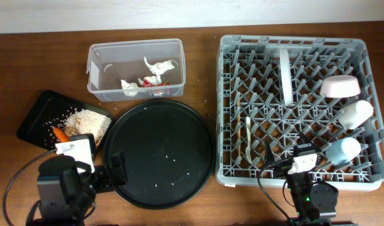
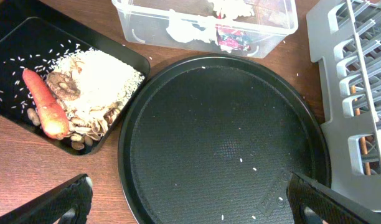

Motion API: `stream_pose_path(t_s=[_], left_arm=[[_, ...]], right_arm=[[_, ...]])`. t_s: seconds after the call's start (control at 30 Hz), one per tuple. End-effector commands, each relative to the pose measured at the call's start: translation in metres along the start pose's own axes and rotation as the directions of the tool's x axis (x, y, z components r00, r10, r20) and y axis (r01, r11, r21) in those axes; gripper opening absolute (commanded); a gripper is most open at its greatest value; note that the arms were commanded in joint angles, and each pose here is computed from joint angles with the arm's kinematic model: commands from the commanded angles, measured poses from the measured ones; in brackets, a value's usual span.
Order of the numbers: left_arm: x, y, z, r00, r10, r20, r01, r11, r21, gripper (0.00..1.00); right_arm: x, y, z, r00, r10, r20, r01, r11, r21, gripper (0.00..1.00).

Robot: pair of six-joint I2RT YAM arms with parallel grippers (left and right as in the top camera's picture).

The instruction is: Sort waste into correct bins and load items into the dishwasher rack

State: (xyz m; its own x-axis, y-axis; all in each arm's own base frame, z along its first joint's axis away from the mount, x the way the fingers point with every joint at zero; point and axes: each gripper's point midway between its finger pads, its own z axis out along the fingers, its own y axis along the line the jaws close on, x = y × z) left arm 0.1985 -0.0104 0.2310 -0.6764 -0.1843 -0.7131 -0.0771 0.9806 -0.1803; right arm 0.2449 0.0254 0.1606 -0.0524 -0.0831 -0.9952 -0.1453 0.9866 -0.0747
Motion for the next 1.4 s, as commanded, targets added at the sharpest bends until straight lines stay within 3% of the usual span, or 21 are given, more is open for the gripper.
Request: stream_pose_path(t_s=[0.0,0.97,1.17,1.37], left_arm=[[0.000,-0.001,0.000,1.000,0.012,0.002,-0.012,1.000,0.004,0.99],[0.002,-0.001,-0.005,1.000,0.014,0.023,-0.014,1.000,0.007,0.99],[0.035,0.015,0.004,0.999,0.016,0.051,-0.014,0.999,-0.042,0.99],[0.044,0.019,0.036,0.964,0.027,0.264,-0.027,1.000,-0.007,0.99]], right_arm=[[0.001,0.006,0.000,1.000,-0.011,0.004,0.012,0.999,-0.031,0.98],[0.001,0.006,0.000,1.000,-0.011,0.003,0.011,0.999,-0.031,0.98],[0.001,0.006,0.000,1.000,-0.011,0.003,0.011,0.999,-0.031,0.98],[0.001,0.006,0.000,1.000,-0.011,0.003,0.011,0.999,-0.031,0.98]])
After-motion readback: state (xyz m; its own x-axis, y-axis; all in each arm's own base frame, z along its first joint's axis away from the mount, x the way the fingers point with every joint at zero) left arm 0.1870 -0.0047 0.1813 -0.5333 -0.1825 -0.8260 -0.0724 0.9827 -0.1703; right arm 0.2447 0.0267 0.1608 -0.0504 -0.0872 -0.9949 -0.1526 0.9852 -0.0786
